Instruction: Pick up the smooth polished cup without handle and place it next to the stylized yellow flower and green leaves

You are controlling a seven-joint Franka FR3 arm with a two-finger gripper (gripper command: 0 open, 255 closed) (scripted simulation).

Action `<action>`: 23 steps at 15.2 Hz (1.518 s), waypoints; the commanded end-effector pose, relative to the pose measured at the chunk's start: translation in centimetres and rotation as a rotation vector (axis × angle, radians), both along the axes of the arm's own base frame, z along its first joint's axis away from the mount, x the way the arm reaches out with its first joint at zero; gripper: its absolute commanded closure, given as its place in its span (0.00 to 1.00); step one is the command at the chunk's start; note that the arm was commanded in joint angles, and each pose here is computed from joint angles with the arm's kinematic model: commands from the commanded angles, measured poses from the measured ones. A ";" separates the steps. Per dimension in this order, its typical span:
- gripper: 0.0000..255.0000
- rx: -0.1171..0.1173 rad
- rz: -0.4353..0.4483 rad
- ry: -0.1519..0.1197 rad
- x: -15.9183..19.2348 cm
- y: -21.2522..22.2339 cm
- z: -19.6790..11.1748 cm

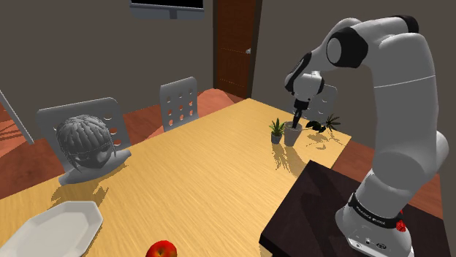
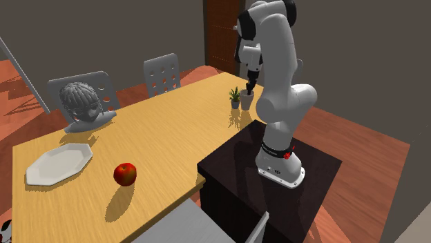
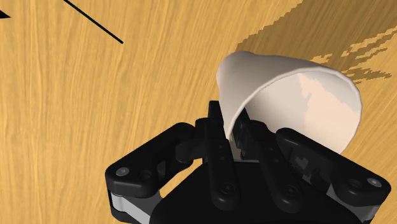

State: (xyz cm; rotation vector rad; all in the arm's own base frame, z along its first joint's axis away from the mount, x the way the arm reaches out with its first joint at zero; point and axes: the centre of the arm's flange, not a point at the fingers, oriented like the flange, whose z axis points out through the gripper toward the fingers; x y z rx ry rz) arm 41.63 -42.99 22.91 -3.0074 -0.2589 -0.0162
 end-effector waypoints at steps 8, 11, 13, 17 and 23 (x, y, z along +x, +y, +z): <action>1.00 0.000 0.000 0.000 0.0 0.0 -0.6; 0.00 0.000 0.000 0.000 0.0 0.0 -0.6; 0.00 0.000 0.000 0.000 0.0 0.0 -0.6; 0.00 0.000 0.000 0.000 0.0 -0.5 3.3; 0.00 0.000 0.000 0.000 0.0 -0.6 4.4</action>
